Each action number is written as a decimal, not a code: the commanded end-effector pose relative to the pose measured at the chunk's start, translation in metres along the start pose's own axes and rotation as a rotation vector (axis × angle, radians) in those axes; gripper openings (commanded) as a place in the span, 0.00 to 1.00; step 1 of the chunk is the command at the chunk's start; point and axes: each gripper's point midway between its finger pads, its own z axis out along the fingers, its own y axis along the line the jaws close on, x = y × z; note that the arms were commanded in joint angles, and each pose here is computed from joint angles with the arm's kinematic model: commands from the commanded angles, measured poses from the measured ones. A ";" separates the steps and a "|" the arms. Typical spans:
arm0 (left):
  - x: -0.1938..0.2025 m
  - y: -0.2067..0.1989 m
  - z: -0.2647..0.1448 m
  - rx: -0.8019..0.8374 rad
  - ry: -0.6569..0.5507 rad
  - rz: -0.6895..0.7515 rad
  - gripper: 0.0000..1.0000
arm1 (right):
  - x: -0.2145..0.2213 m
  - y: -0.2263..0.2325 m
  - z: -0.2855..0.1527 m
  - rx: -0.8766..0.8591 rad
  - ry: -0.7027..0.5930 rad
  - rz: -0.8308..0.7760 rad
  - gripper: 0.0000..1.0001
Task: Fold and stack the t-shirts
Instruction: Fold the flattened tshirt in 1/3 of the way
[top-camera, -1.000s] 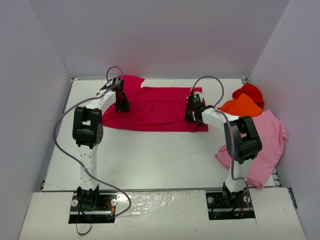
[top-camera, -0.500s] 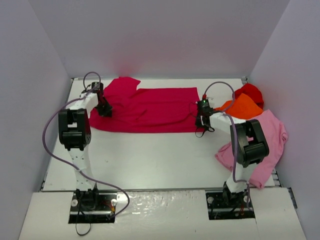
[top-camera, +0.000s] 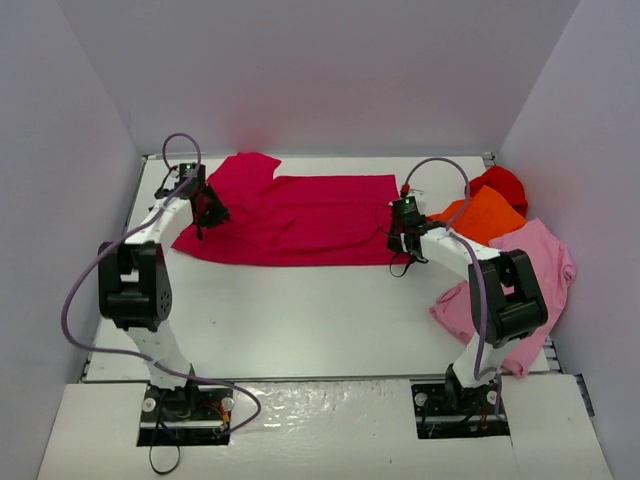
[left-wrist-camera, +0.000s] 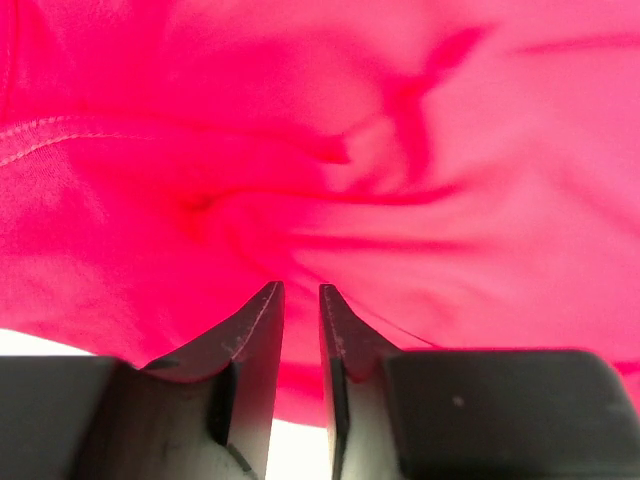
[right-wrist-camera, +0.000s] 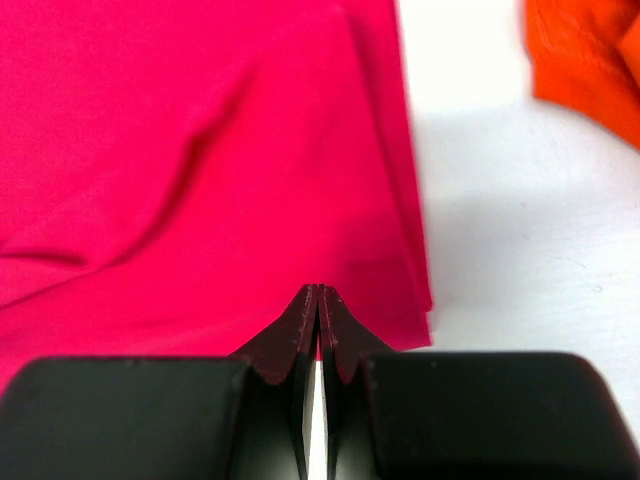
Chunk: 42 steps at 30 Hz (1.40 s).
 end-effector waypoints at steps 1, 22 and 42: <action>-0.046 -0.073 -0.108 0.275 -0.289 0.034 0.19 | -0.042 0.020 -0.013 -0.036 -0.129 -0.020 0.02; -0.020 -0.068 -0.045 0.131 -0.033 0.041 0.00 | -0.018 0.028 0.034 0.010 -0.034 -0.055 0.00; -0.011 -0.041 0.044 -0.057 0.154 0.085 0.00 | 0.107 0.060 -0.047 -0.096 0.108 -0.176 0.00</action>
